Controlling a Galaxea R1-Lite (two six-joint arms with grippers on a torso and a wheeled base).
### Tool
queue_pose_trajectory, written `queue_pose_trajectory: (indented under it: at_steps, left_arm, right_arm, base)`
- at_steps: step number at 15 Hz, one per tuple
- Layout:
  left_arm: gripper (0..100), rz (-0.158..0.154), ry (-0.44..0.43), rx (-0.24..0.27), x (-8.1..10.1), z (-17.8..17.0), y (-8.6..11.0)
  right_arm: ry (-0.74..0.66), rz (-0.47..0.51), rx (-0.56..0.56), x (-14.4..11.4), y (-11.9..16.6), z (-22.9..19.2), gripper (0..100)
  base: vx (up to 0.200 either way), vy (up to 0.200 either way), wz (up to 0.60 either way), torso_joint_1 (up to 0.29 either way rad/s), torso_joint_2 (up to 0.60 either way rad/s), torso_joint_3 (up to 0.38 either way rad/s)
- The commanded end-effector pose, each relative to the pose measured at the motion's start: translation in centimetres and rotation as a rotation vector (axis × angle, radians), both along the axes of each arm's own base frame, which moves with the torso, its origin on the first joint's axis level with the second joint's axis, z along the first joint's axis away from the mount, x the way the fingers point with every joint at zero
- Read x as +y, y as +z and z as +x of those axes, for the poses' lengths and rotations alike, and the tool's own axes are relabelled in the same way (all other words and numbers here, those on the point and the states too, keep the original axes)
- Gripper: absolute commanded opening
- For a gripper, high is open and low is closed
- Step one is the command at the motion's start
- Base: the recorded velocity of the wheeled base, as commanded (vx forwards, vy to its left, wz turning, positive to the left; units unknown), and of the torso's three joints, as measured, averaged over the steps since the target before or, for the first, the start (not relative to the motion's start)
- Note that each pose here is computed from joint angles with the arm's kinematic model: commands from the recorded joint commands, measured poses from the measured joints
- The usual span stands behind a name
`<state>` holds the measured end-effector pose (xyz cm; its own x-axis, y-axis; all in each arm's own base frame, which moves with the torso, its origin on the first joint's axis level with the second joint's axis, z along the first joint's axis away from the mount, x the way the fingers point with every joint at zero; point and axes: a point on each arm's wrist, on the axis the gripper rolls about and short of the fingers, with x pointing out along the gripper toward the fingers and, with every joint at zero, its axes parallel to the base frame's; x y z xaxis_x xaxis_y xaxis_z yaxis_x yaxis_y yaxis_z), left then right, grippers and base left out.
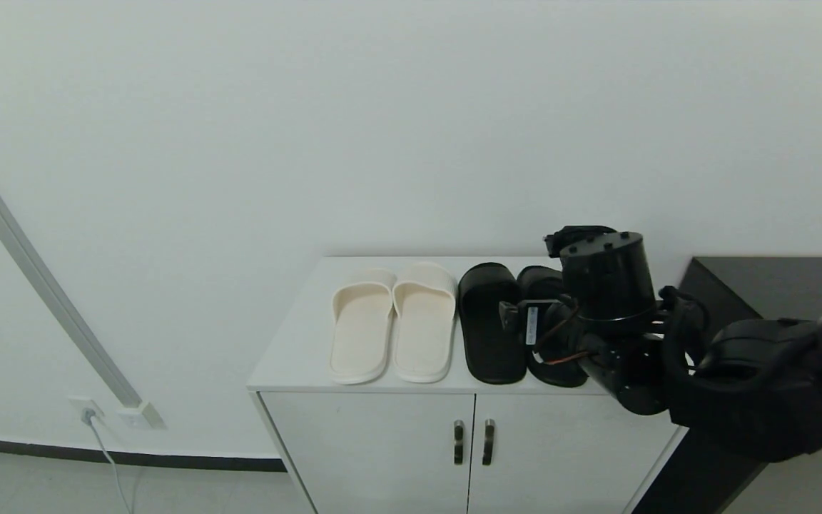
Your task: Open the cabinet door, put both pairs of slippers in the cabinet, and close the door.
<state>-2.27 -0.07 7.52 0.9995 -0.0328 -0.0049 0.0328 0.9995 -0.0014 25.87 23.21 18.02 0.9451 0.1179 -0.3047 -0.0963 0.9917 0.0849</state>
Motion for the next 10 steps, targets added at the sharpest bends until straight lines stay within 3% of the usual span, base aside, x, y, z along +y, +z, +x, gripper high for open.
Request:
queue_pose_trajectory:
  at_steps: [1, 4, 10]
  left_arm:
    - [0, 0.0, 0.001, 0.0, 0.0, 0.0, 0.0]
    - [0, 0.0, 0.001, 0.0, 0.0, 0.0, 0.0]
    - [0, 0.0, 0.001, 0.0, 0.0, 0.0, 0.0]
  right_arm:
    - [-0.032, -0.02, -0.002, 1.8, -2.4, 2.0, 100]
    - [-0.044, -0.017, -0.016, 2.9, -3.4, 3.6, 100]
    - [-0.109, -0.063, -0.045, 2.1, -4.9, 7.5, 100]
  base:
    - [0.0, 0.0, 0.0, 0.0, 0.0, 0.0]
    - [0.0, 0.0, 0.0, 0.0, 0.0, 0.0]
    - [0.0, 0.0, 0.0, 0.0, 0.0, 0.0]
